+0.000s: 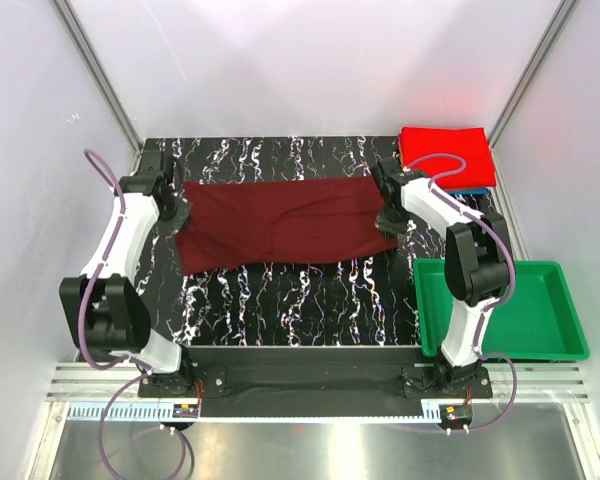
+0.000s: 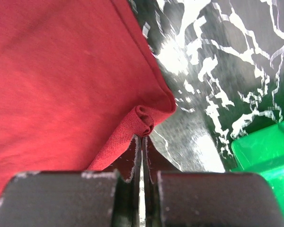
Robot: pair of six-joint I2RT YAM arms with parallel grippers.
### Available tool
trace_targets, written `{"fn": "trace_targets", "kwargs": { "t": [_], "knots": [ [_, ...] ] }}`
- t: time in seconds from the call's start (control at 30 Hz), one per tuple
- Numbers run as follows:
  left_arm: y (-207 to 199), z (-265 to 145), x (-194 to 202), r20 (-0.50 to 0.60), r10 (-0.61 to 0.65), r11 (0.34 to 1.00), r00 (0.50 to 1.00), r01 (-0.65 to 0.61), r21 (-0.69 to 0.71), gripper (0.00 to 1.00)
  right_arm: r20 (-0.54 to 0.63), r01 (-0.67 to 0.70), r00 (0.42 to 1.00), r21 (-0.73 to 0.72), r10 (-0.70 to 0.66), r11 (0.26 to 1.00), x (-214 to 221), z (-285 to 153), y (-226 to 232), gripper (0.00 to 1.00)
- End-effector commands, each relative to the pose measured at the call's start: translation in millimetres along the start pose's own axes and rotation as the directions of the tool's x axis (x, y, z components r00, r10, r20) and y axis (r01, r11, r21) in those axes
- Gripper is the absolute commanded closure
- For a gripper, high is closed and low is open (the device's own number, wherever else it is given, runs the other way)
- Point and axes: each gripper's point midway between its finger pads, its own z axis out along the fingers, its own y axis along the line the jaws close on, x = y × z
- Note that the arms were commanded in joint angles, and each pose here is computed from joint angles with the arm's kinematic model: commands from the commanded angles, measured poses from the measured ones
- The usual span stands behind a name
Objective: Fold and stack the t-shirts
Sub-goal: Fold the tshirt
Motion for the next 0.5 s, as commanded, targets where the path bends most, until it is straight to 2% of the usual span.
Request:
{"fn": "trace_targets", "kwargs": {
  "t": [0.0, 0.47],
  "knots": [
    [-19, -5, -29, 0.072, -0.013, 0.999, 0.997, 0.011, 0.035, 1.0, 0.051, 0.026, 0.998, -0.003, -0.026, 1.0, -27, -9, 5, 1.0],
    [-56, 31, -46, 0.027, 0.003, 1.0, 1.0, -0.003, 0.016, 1.0, 0.105, 0.014, 0.994, 0.014, -0.015, 1.0, -72, -4, 14, 1.0]
  ]
}}
